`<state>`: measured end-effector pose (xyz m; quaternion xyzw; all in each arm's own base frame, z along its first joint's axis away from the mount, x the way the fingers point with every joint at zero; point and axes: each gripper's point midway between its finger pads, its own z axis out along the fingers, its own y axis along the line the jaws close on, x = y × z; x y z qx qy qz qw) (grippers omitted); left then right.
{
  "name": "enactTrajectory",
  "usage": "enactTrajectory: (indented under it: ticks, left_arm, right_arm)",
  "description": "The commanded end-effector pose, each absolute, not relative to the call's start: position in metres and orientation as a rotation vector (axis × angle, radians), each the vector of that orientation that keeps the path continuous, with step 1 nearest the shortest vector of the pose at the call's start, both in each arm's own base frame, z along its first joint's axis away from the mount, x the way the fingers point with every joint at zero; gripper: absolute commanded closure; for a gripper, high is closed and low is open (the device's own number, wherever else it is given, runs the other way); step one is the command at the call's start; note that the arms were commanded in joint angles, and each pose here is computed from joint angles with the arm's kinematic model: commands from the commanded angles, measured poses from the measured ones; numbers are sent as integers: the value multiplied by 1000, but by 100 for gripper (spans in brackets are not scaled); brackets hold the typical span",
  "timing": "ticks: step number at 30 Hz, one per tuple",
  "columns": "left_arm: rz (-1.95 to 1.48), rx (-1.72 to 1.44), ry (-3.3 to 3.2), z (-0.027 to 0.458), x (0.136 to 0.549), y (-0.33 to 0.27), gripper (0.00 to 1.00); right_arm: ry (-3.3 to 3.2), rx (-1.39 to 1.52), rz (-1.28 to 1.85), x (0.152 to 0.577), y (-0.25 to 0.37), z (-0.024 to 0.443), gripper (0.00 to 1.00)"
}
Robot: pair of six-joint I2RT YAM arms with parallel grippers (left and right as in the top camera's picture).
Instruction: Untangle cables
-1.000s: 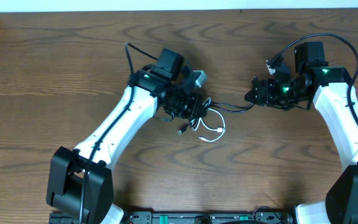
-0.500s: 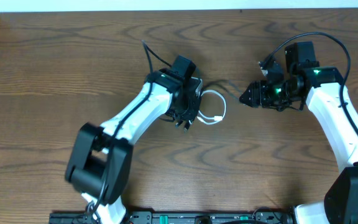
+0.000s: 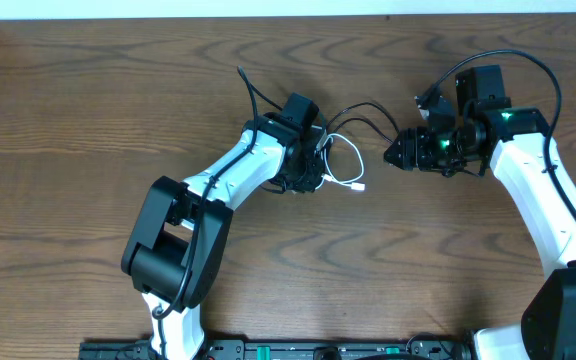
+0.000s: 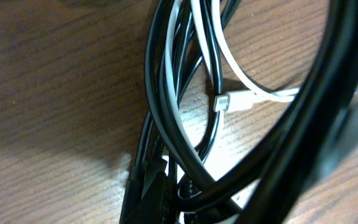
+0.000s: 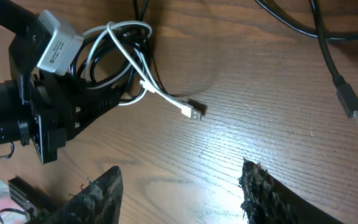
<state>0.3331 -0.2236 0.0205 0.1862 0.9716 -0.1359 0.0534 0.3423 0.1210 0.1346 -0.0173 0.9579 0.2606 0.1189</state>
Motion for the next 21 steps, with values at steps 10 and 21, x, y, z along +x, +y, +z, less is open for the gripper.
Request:
enactTrajectory:
  ticks: [10, 21]
  left_arm:
    - [-458, 590, 2634, 140, 349, -227, 83]
    - [-581, 679, 2657, 112, 349, -249, 78]
  right_arm:
    - [2801, -41, 756, 340, 122, 136, 41]
    - [2811, -37, 749, 338, 121, 135, 41]
